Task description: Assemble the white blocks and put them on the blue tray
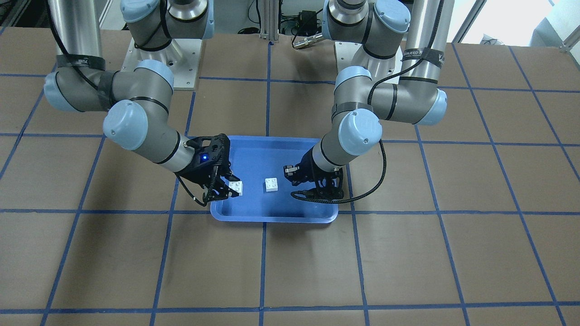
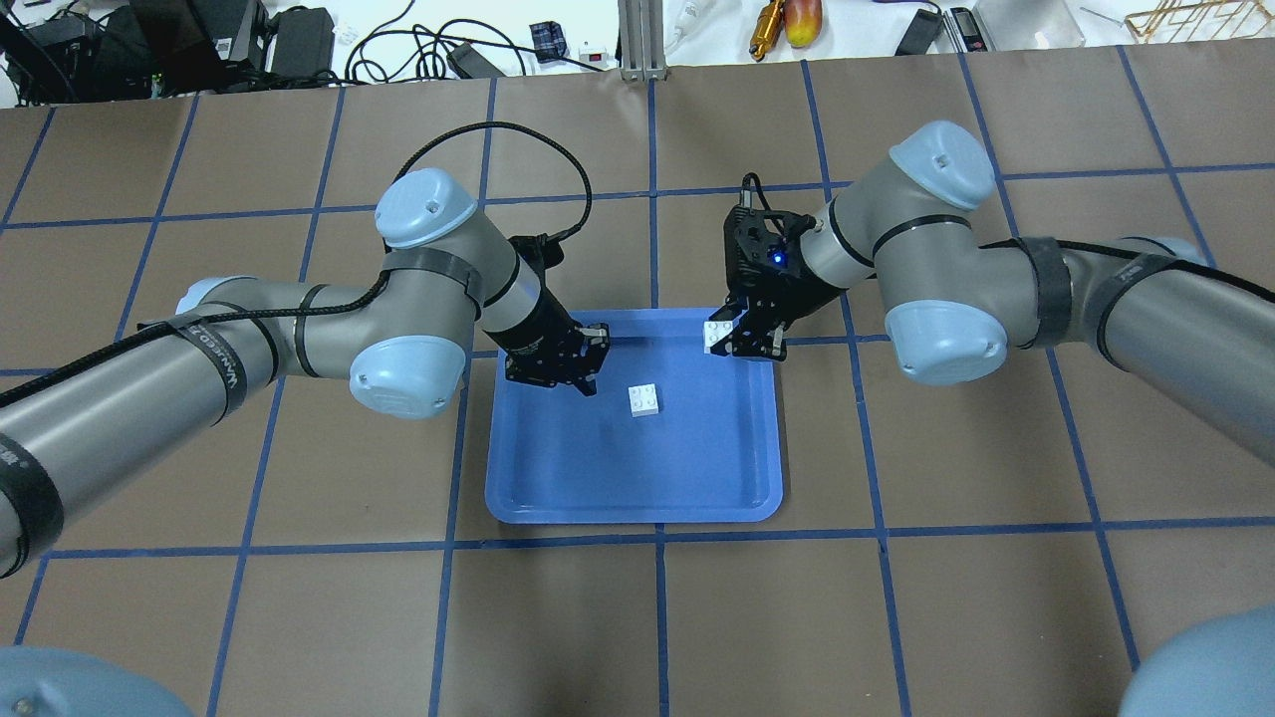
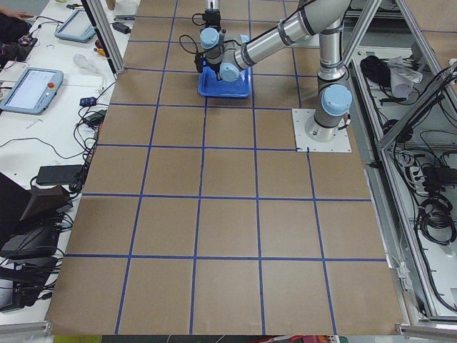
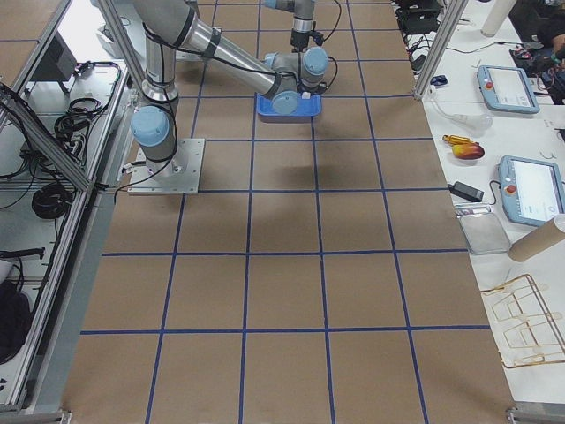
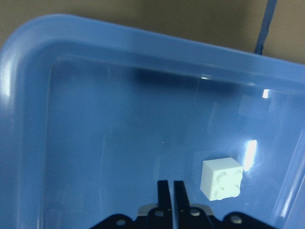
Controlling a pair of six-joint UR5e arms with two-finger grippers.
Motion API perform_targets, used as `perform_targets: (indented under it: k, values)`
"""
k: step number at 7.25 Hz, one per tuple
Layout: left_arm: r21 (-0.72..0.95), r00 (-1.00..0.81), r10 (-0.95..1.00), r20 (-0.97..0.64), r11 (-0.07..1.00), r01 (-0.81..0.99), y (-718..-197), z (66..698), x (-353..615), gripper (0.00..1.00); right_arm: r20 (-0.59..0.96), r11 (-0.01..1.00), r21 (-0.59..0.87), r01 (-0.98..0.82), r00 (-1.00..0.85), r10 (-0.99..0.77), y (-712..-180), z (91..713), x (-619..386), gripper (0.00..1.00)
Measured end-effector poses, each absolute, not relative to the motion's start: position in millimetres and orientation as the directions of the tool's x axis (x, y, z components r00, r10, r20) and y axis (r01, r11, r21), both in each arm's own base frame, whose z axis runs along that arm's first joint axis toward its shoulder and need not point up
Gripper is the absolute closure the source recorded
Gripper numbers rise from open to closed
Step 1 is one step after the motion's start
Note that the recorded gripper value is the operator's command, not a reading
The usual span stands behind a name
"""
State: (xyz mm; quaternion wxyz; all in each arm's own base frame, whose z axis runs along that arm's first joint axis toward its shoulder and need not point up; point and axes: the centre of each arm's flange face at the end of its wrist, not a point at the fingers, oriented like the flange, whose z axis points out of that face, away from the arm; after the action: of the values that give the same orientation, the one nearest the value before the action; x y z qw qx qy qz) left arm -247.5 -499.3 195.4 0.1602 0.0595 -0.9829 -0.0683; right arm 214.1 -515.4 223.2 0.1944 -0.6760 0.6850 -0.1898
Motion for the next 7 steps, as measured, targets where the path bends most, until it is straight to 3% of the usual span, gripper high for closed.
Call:
perform_targets:
  k: [3, 7]
  values:
    - [0.132, -0.942, -0.116, 0.314, 0.988, -0.078, -486, 181, -259, 1.0, 0.007, 0.013, -0.529, -0.849, -0.019, -1.0, -483, 193, 224, 0.86]
    - [0.124, -0.94, -0.117, 0.319, 0.989, -0.081, -488, 176, -264, 1.0, 0.011, 0.031, -0.563, -0.826, -0.045, -0.999, -483, 167, 241, 0.85]
